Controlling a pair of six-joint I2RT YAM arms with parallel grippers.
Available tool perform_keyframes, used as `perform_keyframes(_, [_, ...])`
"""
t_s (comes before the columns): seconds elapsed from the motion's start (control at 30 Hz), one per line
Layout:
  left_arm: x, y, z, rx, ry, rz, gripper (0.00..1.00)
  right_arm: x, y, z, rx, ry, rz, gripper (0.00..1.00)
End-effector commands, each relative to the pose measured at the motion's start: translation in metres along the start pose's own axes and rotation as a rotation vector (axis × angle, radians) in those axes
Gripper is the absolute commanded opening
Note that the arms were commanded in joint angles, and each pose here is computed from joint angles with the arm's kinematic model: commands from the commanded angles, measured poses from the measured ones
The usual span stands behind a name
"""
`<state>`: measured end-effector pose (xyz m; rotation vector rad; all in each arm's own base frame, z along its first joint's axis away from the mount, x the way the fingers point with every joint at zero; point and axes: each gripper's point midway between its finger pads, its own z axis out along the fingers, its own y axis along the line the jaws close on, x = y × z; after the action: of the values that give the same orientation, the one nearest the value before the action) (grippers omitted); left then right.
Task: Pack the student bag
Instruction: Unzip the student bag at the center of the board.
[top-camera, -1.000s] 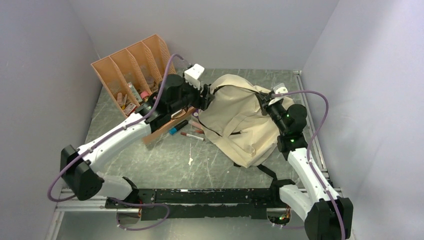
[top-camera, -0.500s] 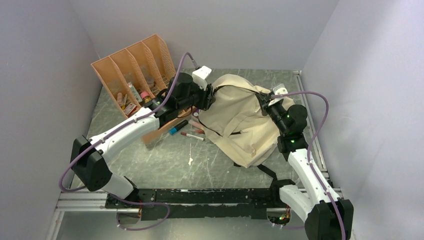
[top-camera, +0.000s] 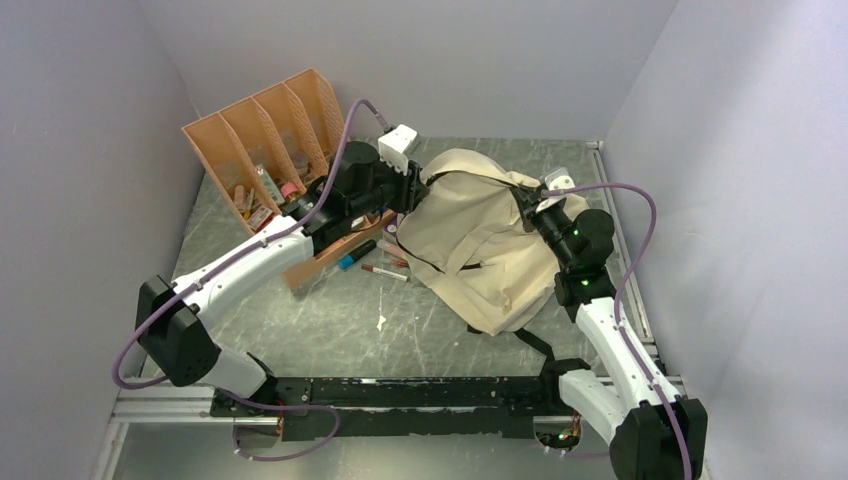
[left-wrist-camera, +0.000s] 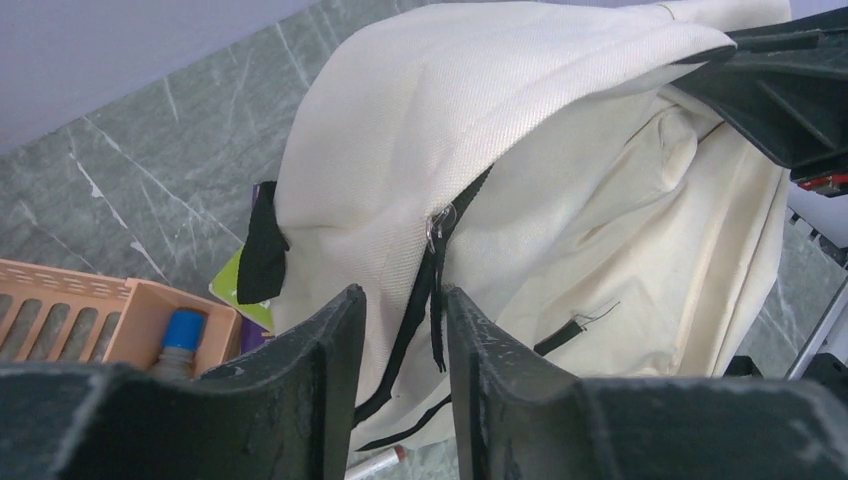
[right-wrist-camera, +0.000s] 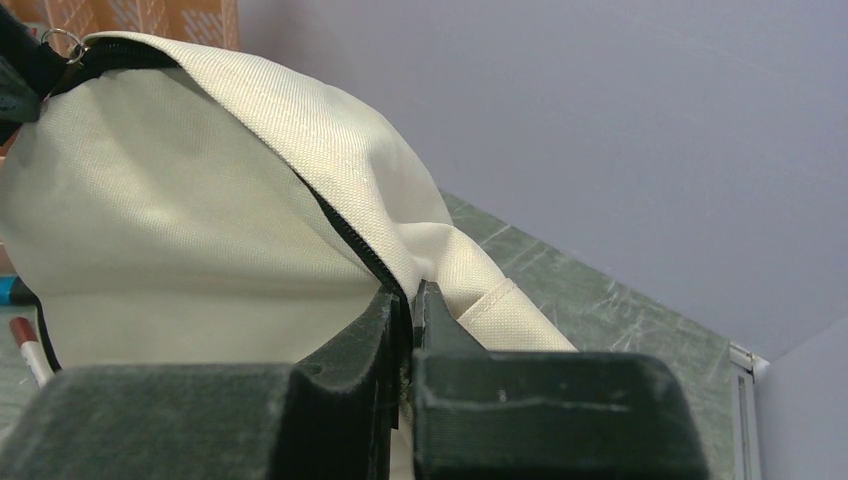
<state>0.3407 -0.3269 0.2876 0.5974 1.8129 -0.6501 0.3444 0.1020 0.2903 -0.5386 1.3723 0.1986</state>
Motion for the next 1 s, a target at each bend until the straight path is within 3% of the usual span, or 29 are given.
perform_keyframes(0.0, [-0.018, -0.003, -0.005, 0.030, -0.059, -0.015, 0.39, -0.050, -0.006, 0.001, 0.007, -0.140, -0.059, 0.00])
perform_keyframes(0.3, [-0.009, 0.001, 0.003, 0.039, -0.036, -0.031, 0.36, -0.051, -0.005, -0.001, 0.009, -0.141, -0.064, 0.00])
perform_keyframes(0.63, [0.009, 0.001, 0.004, 0.054, 0.000, -0.052, 0.43, -0.052, -0.005, -0.002, 0.015, -0.147, -0.061, 0.00])
perform_keyframes(0.73, [0.012, 0.003, 0.005, 0.050, 0.009, -0.054, 0.38, -0.052, -0.005, -0.002, 0.017, -0.145, -0.062, 0.00])
perform_keyframes(0.9, [0.010, 0.005, 0.004, 0.041, -0.001, -0.056, 0.17, -0.051, -0.006, -0.003, 0.018, -0.143, -0.064, 0.00])
perform_keyframes(0.97, [0.006, 0.007, 0.002, 0.033, -0.009, -0.056, 0.13, -0.050, -0.007, -0.003, 0.029, -0.140, -0.064, 0.00])
